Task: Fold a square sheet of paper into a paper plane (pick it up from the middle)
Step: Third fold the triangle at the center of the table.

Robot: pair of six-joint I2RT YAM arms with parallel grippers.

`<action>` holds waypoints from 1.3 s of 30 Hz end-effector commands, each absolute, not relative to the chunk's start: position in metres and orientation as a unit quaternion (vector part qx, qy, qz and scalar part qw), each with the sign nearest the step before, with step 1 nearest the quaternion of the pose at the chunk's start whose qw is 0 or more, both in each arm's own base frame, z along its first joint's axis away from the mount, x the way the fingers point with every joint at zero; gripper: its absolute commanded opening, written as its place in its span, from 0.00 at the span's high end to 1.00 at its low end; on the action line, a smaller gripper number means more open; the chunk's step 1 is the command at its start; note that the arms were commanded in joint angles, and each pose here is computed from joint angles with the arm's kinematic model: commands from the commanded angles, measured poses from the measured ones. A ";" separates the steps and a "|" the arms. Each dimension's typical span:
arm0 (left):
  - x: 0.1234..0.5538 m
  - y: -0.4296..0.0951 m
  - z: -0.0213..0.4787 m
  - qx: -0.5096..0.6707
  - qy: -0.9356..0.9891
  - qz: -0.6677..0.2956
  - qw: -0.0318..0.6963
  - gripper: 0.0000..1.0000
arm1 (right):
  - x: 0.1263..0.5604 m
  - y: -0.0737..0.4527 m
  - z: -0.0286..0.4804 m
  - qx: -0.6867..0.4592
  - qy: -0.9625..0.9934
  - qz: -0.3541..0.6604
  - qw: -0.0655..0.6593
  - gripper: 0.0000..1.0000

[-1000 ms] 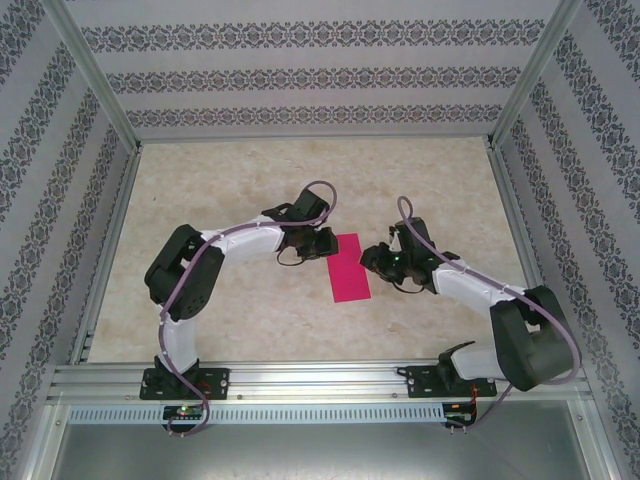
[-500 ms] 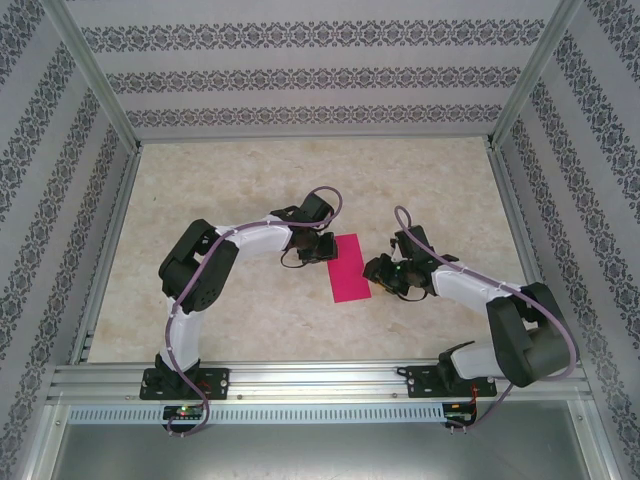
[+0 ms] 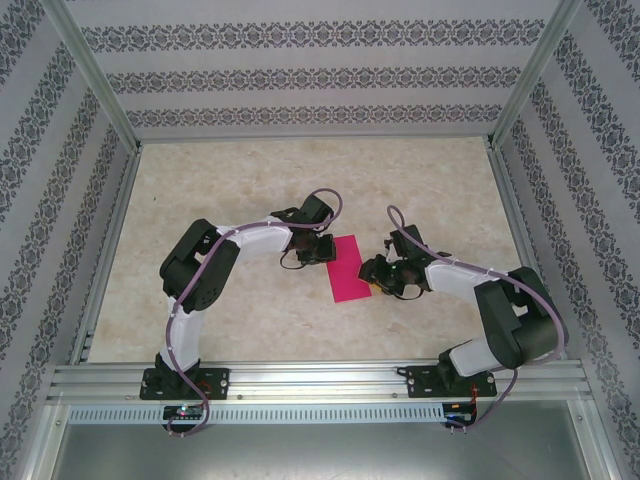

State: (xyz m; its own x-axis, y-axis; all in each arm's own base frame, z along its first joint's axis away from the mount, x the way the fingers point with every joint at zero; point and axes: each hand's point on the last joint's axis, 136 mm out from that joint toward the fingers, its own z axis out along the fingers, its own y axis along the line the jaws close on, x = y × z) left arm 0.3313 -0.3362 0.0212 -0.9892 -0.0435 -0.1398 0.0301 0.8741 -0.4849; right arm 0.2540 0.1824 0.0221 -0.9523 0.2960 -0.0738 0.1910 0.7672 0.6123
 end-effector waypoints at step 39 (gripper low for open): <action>0.295 -0.335 0.073 0.145 0.938 -0.279 0.146 0.56 | 0.305 0.202 0.038 0.181 0.887 0.412 0.107 0.93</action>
State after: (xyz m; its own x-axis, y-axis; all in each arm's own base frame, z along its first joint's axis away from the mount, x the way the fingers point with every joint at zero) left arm 0.3040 -0.3202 0.0426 -0.9681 0.0920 -0.2330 0.1974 0.8529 -0.4834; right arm 0.2921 0.1998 0.0190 -0.9448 0.3271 -0.0159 0.2137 0.6527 0.7268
